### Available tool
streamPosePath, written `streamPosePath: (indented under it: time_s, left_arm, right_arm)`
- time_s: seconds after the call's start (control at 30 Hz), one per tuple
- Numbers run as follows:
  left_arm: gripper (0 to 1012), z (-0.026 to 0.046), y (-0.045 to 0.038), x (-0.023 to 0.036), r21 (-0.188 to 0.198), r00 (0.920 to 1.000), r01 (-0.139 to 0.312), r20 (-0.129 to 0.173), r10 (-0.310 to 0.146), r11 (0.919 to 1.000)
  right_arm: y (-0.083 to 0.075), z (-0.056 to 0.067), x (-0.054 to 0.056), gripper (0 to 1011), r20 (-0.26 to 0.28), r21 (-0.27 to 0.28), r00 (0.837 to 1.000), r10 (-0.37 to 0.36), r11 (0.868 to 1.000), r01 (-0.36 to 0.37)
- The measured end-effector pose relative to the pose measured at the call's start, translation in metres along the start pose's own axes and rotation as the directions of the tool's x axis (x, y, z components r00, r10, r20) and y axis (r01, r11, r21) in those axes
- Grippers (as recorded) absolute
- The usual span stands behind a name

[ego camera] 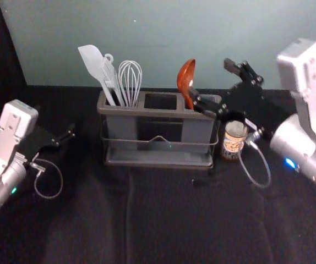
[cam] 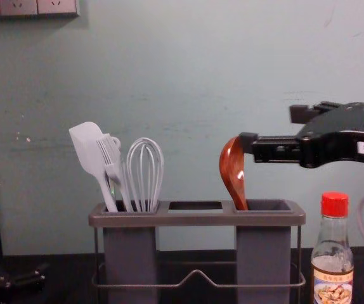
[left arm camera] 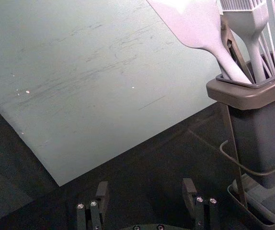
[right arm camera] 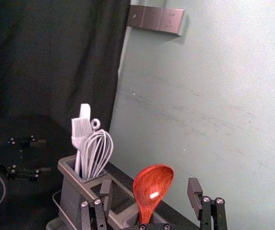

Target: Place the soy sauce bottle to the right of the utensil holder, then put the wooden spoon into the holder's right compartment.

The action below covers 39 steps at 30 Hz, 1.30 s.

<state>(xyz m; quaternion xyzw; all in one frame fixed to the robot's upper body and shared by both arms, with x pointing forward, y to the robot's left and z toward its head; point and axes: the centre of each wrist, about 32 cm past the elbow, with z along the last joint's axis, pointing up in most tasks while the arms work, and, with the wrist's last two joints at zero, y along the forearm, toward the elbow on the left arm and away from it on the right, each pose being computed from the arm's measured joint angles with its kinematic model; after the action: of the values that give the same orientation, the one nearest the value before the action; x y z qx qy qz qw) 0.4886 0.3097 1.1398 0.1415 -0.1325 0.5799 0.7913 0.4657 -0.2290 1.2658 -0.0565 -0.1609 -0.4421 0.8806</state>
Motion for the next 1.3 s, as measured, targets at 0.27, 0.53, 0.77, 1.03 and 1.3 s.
streamPosePath:
  time_s: [0.27, 0.53, 0.77, 1.03, 1.3]
  left_arm:
    - [1005, 0.0000, 0.0000, 0.0000, 0.000, 1.0000, 0.000, 0.000, 0.000, 1.0000]
    - [1005, 0.0000, 0.0000, 0.0000, 0.000, 1.0000, 0.000, 0.000, 0.000, 1.0000]
    - [1005, 0.0000, 0.0000, 0.0000, 0.000, 1.0000, 0.000, 0.000, 0.000, 1.0000]
    - [1005, 0.0000, 0.0000, 0.0000, 0.000, 1.0000, 0.000, 0.000, 0.000, 1.0000]
    - [1005, 0.0000, 0.0000, 0.0000, 0.000, 1.0000, 0.000, 0.000, 0.000, 1.0000]
  right_arm:
    - [-0.036, -0.018, -0.036, 1004, -0.048, 0.031, 0.994, -0.097, 0.995, 0.098]
    - [-0.063, -0.050, -0.077, 1004, -0.039, 0.056, 0.975, -0.218, 0.974, 0.220]
    - [-0.076, -0.078, -0.090, 1004, -0.020, 0.054, 0.966, -0.257, 0.965, 0.258]
    - [-0.087, -0.103, -0.096, 1004, -0.012, 0.019, 0.954, -0.301, 0.953, 0.301]
    - [-0.090, -0.116, -0.090, 1004, -0.006, -0.016, 0.945, -0.327, 0.945, 0.327]
